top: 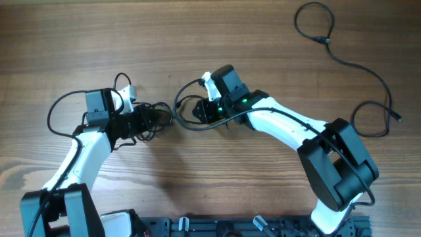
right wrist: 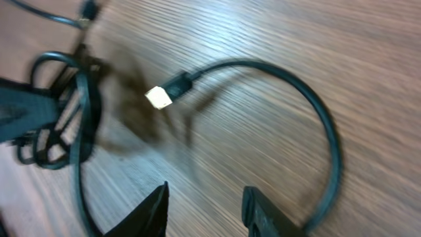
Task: Untangle cables
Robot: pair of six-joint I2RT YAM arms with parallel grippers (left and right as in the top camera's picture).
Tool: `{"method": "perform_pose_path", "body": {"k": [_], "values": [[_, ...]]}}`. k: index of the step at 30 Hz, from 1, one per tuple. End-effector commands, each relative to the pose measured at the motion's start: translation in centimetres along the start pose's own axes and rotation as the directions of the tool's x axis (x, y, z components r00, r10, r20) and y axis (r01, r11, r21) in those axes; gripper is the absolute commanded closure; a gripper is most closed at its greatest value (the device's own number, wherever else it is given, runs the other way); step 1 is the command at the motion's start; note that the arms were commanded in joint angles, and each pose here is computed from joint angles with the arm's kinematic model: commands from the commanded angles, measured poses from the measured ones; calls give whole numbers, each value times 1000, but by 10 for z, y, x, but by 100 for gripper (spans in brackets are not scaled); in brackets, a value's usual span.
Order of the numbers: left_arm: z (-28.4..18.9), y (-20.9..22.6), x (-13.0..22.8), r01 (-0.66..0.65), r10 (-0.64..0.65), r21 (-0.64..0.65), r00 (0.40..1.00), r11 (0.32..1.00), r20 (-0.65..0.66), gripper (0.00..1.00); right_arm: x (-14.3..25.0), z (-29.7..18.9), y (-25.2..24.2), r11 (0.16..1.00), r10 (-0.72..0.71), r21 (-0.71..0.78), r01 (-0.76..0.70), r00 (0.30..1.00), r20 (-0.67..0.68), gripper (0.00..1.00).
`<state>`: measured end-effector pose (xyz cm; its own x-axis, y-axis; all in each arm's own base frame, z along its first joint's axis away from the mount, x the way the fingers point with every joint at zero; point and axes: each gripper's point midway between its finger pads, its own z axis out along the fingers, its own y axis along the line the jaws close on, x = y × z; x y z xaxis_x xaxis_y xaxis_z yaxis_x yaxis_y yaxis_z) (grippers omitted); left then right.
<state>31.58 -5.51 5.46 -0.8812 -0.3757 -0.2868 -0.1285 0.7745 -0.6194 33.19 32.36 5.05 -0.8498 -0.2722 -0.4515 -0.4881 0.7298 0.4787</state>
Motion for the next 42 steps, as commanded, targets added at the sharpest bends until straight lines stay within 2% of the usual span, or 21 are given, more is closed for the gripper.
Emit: {"method": "perform_pose_path", "body": {"k": [1,10,18,22,28,32,36,41,42], "values": [[0,-15,4,-53,54,53,998,997,-15,96,-11,-10,38,978,-130,-159,133,991,26,59],[10,-38,18,-117,123,107,991,987,-58,96,-6,-5,59,971,-142,-192,143,990,21,59],[7,-60,26,-177,199,235,977,956,-73,96,-11,-2,46,993,-50,-108,53,998,32,61],[7,-59,26,-180,201,228,977,957,-71,96,-15,-2,48,993,-34,-112,39,998,47,68],[10,-48,22,-184,196,158,979,970,-59,96,-22,-6,60,982,-5,-190,17,998,63,64],[10,-48,21,-186,197,157,979,970,-55,96,-16,-5,62,980,24,-200,-17,999,31,66],[10,-48,21,-173,183,156,981,973,-57,96,-13,-5,58,983,29,-184,-24,999,20,72],[10,-43,19,-174,181,129,982,976,-51,96,-15,-4,53,988,32,-155,-27,999,32,96],[10,-42,18,-174,181,122,982,977,-49,96,-15,-4,53,987,33,-155,-27,999,32,96]]}}
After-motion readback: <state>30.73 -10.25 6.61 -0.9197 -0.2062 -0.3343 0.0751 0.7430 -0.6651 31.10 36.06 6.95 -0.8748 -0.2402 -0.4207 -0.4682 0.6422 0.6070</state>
